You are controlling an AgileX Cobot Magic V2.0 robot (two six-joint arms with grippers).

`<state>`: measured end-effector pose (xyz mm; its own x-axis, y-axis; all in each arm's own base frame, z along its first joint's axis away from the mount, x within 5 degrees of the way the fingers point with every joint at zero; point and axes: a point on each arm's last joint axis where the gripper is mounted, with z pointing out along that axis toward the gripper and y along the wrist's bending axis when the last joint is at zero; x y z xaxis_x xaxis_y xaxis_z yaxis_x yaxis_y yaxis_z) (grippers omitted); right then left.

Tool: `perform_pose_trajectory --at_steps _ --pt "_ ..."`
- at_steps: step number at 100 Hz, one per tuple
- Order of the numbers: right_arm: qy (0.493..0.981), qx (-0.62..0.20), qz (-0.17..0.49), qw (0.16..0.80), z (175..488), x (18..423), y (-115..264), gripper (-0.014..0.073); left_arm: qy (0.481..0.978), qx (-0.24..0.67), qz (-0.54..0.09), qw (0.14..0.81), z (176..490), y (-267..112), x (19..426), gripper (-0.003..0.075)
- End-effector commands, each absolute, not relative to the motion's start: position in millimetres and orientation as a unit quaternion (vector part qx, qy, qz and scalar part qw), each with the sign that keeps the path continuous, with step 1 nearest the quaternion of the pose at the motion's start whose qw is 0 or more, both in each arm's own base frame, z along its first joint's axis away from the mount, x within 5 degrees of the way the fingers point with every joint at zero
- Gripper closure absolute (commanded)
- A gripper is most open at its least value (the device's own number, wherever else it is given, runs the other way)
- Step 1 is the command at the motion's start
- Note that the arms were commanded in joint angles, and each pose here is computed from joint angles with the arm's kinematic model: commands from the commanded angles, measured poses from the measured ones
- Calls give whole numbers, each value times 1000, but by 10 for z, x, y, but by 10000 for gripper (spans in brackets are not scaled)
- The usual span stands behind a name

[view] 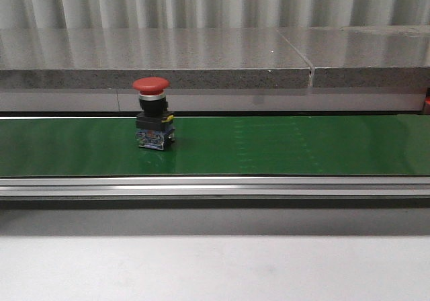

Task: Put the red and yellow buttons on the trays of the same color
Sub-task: 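Set the yellow button on the belt and open the left gripper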

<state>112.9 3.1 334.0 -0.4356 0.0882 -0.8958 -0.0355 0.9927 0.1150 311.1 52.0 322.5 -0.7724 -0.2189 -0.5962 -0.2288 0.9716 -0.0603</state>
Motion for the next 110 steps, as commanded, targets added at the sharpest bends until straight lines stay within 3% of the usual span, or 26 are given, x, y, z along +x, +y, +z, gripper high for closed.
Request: perform_pose_trajectory --at_steps 1,63,75,96,102,110 --pt "822 17 52 567 3474 1135 21 715 932 -97 -2 351 3349 379 3105 740" --pt "822 17 52 567 3474 1135 21 715 960 -87 -19 266 2833 256 3290 726" --pt "822 17 52 567 3474 1135 21 715 963 -85 -18 255 2818 254 3276 593" --pt "822 17 52 567 3474 1135 21 715 964 -84 -18 252 2827 250 3263 167" --pt "822 17 52 567 3474 1135 21 715 963 -84 -18 256 2849 249 3252 115" --pt "822 17 52 567 3474 1135 21 715 962 -79 -20 262 2889 223 3233 111"
